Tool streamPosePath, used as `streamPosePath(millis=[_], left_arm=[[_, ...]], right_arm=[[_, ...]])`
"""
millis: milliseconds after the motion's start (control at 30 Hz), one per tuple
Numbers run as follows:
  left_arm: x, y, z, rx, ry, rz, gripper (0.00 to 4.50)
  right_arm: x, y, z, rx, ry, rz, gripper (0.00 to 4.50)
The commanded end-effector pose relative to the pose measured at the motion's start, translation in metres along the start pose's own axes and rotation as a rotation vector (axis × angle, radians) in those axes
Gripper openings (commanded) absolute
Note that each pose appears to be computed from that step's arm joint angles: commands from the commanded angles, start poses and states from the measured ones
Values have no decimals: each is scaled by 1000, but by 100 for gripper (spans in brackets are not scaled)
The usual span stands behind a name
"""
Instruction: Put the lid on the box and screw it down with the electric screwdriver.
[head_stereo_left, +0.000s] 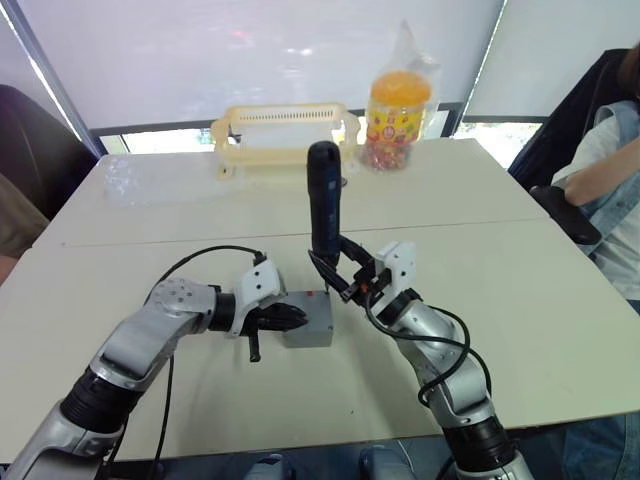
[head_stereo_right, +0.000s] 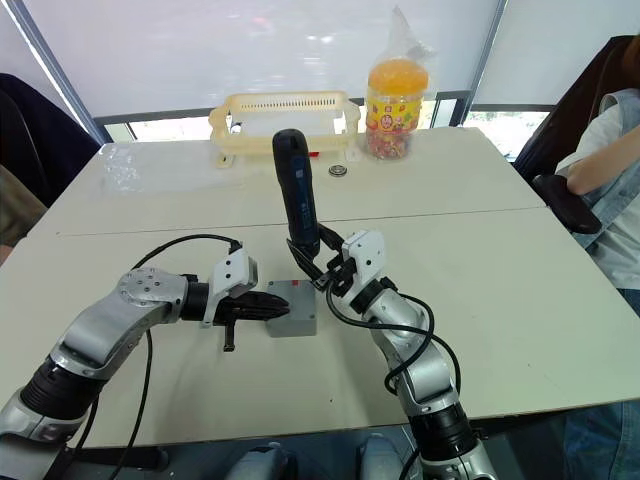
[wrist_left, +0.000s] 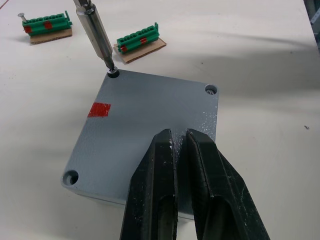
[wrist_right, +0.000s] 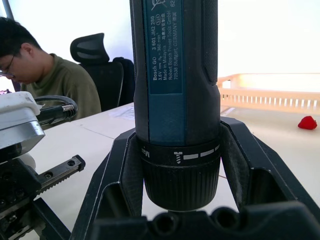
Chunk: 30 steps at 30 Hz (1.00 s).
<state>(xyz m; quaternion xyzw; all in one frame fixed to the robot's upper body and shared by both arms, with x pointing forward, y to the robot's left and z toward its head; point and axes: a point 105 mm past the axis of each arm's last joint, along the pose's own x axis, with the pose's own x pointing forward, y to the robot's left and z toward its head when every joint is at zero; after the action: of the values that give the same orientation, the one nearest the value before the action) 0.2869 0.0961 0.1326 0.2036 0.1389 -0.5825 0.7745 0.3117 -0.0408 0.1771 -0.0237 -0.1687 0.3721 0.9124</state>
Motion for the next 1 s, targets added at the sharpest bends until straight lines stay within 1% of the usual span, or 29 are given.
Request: streamPosePath(millis=[33, 433, 733, 1000], left_arm=[[2, -3, -12, -21, 55, -8, 41], [3, -1, -12, -19, 53, -5, 41], [3, -1, -12, -22, 51, -2, 41], [3, -1, -12, -25, 51, 3, 41]], right_arm=[[-9, -2, -25, 46, 110, -18, 179], [-7, 7, -31, 117, 122, -23, 179], [-7, 13, -36, 105, 134, -3, 179], [-5, 10, -43, 64, 142, -4, 179]])
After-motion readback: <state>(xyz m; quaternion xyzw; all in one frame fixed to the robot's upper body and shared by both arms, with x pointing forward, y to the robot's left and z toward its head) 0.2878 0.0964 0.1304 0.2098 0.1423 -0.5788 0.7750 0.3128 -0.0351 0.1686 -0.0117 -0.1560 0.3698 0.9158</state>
